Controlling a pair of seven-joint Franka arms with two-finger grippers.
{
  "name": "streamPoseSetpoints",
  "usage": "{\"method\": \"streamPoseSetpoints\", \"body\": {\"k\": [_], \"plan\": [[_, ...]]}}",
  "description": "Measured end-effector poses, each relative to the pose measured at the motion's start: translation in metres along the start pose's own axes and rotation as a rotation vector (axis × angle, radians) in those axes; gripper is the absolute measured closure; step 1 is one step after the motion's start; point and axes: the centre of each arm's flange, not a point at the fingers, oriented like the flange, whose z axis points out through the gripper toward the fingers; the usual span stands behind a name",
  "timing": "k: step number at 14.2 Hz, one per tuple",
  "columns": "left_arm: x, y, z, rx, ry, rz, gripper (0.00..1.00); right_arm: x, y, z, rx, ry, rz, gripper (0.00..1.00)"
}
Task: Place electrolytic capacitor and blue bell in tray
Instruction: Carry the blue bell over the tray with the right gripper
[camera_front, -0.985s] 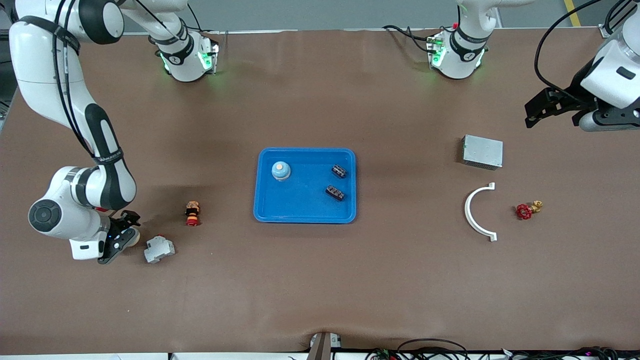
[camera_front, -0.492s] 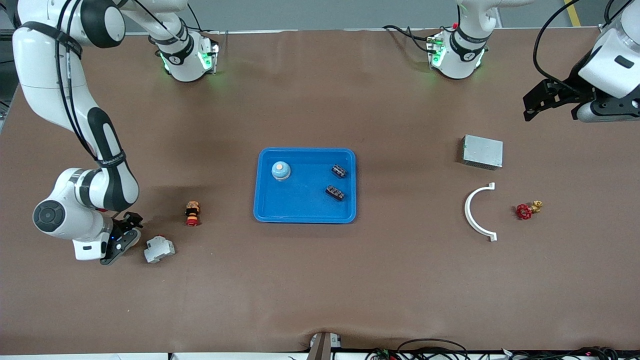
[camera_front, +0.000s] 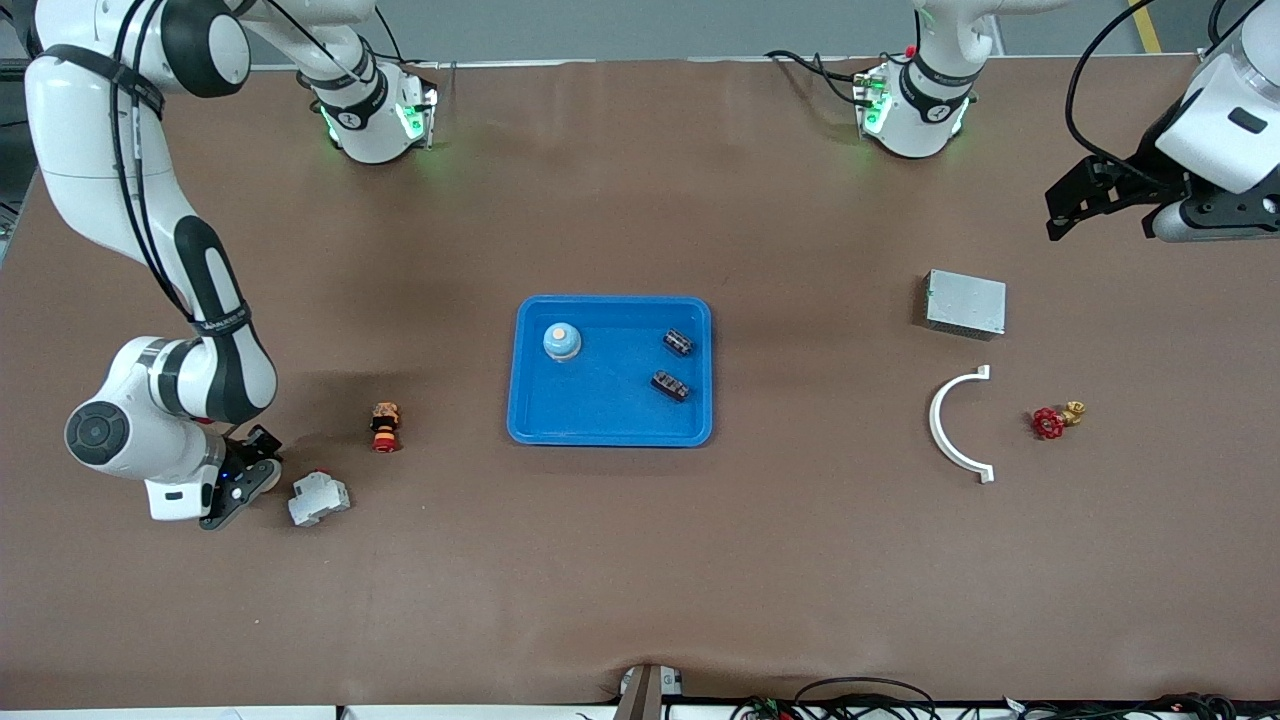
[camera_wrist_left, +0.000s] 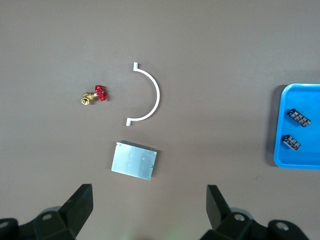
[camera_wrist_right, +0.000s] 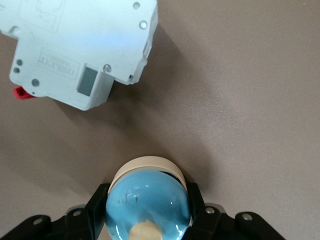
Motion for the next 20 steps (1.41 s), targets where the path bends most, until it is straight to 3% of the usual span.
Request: {"method": "streamPoseSetpoints", "body": {"k": [3,9,16,20], "plan": [[0.001,0.000,0.001,-0.001,0.003,0.000,0.00,0.010,-0.007,-0.018,0.059,-0.028,0.005,0.33],[0.002,0.000,0.001,-0.001,0.009,-0.001,0.00,0.054,-0.067,-0.126,0.189,-0.007,0.254,0.33],[0.003,-0.001,-0.001,-0.004,0.023,-0.002,0.00,0.157,-0.273,-0.205,0.273,-0.033,0.774,0.33],[0.006,0.000,0.000,-0.006,0.035,-0.002,0.00,0.209,-0.368,-0.197,0.265,0.047,0.932,0.33]]}}
